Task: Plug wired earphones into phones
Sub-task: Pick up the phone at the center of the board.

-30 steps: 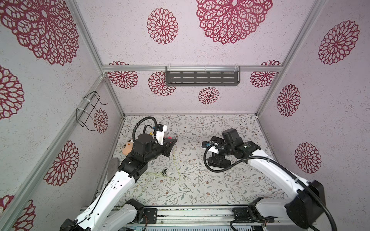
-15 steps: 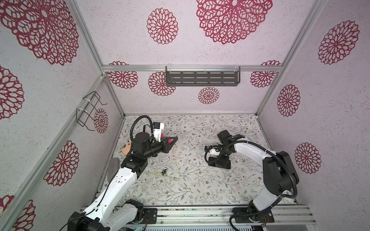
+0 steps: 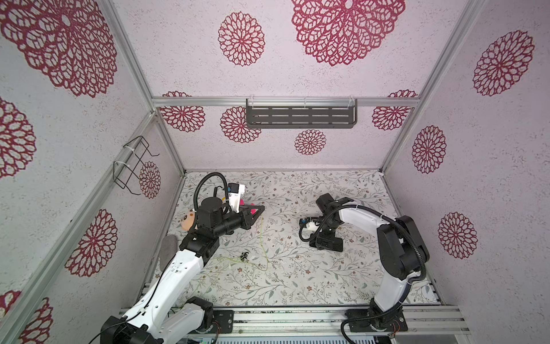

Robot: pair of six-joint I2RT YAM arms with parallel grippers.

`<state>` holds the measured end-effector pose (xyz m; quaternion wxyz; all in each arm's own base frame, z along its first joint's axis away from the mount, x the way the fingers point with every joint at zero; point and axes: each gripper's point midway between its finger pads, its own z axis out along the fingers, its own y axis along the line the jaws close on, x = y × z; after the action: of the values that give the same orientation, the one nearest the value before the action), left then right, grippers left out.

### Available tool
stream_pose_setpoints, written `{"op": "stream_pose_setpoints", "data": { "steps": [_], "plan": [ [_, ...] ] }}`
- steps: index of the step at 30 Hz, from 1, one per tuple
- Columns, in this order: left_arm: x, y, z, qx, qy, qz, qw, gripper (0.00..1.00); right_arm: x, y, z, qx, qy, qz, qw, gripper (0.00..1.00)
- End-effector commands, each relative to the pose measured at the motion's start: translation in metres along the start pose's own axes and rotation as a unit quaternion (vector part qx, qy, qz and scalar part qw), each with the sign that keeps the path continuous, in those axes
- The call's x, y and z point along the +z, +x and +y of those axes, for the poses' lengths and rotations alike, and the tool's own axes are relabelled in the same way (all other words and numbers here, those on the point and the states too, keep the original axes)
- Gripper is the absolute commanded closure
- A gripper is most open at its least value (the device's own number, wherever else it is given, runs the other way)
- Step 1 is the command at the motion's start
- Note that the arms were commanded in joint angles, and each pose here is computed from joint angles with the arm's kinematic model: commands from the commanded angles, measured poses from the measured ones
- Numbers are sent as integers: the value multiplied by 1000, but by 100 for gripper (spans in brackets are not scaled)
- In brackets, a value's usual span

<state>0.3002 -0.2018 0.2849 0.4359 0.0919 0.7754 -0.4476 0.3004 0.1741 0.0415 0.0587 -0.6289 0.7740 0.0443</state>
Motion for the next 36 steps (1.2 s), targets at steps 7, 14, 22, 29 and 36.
{"op": "stream_pose_setpoints", "data": {
  "steps": [7, 14, 22, 29, 36],
  "plan": [
    [-5, -3, -3, 8, 4, -2, 1000, 100, 8, 7, 2, -5, -16, 25, 1000, 1],
    [-5, -2, -3, 10, 4, 1, 1000, 100, 14, 9, -1, -8, -18, 36, 999, 1],
    [-5, -1, -2, 10, 2, 3, 1000, 100, 24, 11, 6, -15, -40, 54, 998, 14],
    [-3, 0, 0, 10, -1, 8, 1000, 100, 24, 7, 10, -33, -31, 55, 997, 24],
    [-3, 1, 2, 12, -5, 8, 1000, 100, 13, -6, 6, -46, -6, 23, 999, 31]
  ]
}}
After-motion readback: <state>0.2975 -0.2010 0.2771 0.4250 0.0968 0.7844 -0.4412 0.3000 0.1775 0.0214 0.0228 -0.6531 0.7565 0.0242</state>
